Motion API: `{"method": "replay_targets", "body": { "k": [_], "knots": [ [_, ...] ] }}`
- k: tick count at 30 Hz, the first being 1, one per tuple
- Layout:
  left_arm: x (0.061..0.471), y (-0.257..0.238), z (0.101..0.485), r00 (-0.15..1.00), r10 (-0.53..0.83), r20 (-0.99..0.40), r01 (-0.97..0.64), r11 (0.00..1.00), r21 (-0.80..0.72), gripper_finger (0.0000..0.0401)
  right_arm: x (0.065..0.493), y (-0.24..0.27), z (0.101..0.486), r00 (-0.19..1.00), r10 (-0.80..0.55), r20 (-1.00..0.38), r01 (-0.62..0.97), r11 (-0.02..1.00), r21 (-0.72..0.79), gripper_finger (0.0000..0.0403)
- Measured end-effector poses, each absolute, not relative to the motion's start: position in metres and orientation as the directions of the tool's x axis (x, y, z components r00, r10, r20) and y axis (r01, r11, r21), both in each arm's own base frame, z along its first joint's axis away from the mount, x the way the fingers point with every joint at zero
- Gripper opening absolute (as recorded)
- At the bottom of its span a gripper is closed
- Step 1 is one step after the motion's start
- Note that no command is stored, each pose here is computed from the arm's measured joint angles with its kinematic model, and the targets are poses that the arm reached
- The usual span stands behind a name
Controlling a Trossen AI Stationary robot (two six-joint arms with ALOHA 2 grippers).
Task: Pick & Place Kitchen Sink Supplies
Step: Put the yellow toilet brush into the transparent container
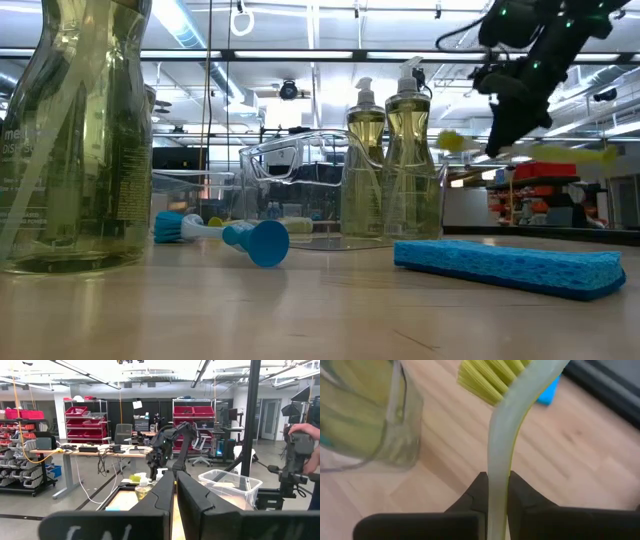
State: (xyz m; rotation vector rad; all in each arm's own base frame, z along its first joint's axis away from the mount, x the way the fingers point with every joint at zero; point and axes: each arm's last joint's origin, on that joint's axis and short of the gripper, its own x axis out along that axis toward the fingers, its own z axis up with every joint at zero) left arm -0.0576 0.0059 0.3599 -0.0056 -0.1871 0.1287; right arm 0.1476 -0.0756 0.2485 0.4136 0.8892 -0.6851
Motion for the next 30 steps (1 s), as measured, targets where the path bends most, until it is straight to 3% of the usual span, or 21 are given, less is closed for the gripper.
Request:
{"method": "replay_targets", "body": {
  "k": [13, 24, 30],
  "knots": [
    [-0.058, 0.006, 0.36, 0.974, 0.128, 0.185, -0.127, 0.992, -0.018, 0.0026, 0.124, -0.063, 0.326, 0.61, -0.427, -0.667, 0.621, 0.781, 0.069, 0.0025],
    [-0.057, 0.006, 0.36, 0.974, 0.128, 0.185, -0.127, 0.992, -0.018, 0.0025, 0.115, -0.044, 0.35, 0.819, -0.154, -0.552, 0.344, 0.903, 0.259, 0.0025],
    [-0.057, 0.006, 0.36, 0.974, 0.128, 0.185, -0.127, 0.992, -0.018, 0.0026, 0.117, -0.032, 0.354, 0.861, 0.036, -0.508, 0.143, 0.941, 0.308, 0.0025]
  ]
}}
